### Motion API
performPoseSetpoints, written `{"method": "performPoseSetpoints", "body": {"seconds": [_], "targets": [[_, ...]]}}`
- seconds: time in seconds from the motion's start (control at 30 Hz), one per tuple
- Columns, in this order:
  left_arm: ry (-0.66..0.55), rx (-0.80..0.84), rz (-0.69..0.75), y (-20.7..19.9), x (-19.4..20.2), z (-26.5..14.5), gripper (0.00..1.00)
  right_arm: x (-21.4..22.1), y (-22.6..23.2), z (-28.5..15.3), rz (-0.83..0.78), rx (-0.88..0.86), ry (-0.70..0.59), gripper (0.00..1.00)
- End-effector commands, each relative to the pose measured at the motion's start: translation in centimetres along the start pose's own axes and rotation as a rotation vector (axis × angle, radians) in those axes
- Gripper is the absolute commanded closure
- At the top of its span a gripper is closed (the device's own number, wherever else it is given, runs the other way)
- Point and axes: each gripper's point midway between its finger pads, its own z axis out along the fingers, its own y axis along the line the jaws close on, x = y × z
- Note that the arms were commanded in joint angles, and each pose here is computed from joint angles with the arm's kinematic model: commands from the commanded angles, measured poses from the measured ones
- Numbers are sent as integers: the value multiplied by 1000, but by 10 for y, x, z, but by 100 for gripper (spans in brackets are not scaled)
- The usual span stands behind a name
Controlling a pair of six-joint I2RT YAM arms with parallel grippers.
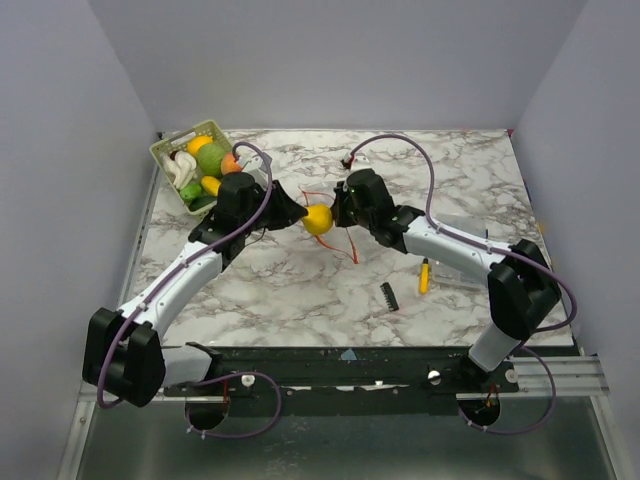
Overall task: Place the food in the zip-top bag and seal the zipper
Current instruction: Place the fake fruit in the zipper food storage bag.
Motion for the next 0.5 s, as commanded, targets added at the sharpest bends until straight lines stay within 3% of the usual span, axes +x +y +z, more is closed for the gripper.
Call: {"method": "performPoseSetpoints", "body": {"seconds": [0.0, 0.47], "targets": [[-6, -18, -3, -1, 0, 8, 91, -25, 17, -13, 63, -83, -36, 99], [39, -14, 69, -13, 16, 7, 91, -43, 23, -19, 187, -200, -34, 99]]}}
